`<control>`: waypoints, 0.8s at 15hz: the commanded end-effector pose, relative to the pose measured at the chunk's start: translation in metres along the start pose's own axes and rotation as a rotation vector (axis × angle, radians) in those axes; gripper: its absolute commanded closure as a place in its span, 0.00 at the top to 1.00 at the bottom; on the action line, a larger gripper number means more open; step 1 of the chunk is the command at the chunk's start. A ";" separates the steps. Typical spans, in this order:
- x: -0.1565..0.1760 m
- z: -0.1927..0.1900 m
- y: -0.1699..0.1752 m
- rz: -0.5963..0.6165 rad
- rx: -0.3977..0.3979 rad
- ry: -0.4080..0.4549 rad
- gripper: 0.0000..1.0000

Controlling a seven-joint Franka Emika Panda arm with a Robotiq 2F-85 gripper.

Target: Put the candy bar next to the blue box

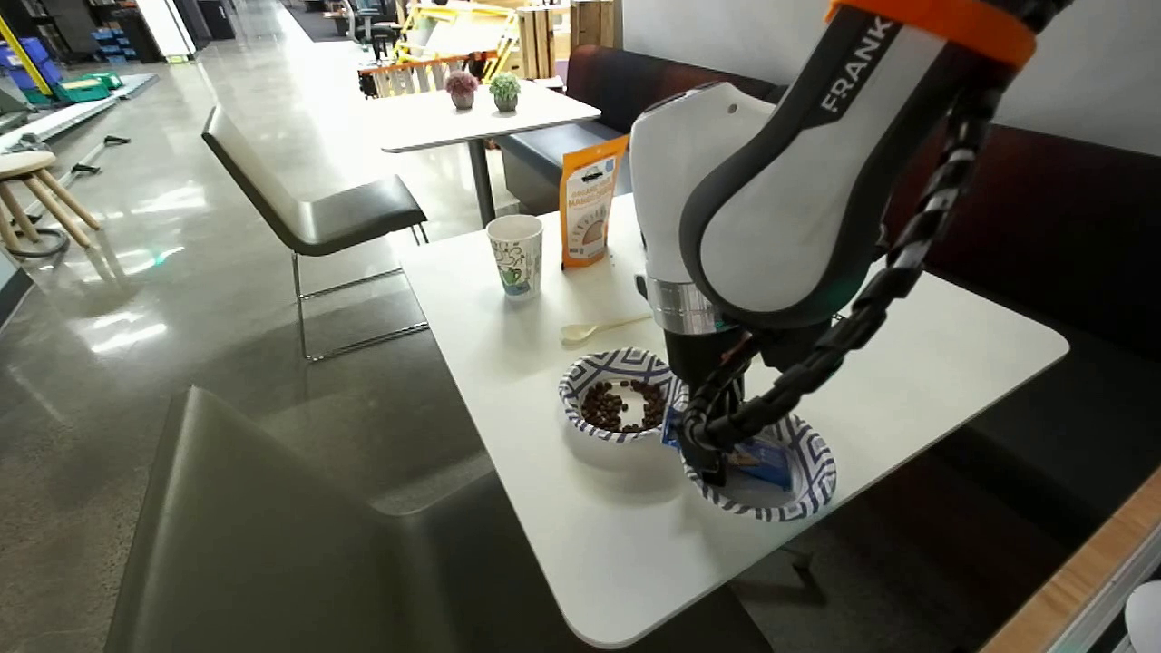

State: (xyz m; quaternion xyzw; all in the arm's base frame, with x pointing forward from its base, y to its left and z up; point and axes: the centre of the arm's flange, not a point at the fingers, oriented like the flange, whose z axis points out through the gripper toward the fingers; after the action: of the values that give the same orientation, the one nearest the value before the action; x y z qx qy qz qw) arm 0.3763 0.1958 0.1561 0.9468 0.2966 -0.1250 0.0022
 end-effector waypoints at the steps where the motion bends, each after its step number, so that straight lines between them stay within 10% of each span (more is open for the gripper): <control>1: 0.007 0.011 0.003 -0.021 -0.008 0.001 0.45; 5: 0.004 0.008 0.003 -0.026 -0.014 0.003 0.24; 12: -0.006 0.001 -0.002 -0.032 -0.010 0.010 0.23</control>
State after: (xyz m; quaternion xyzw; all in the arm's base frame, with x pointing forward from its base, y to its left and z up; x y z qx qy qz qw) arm 0.3794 0.1970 0.1575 0.9444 0.3056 -0.1210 0.0056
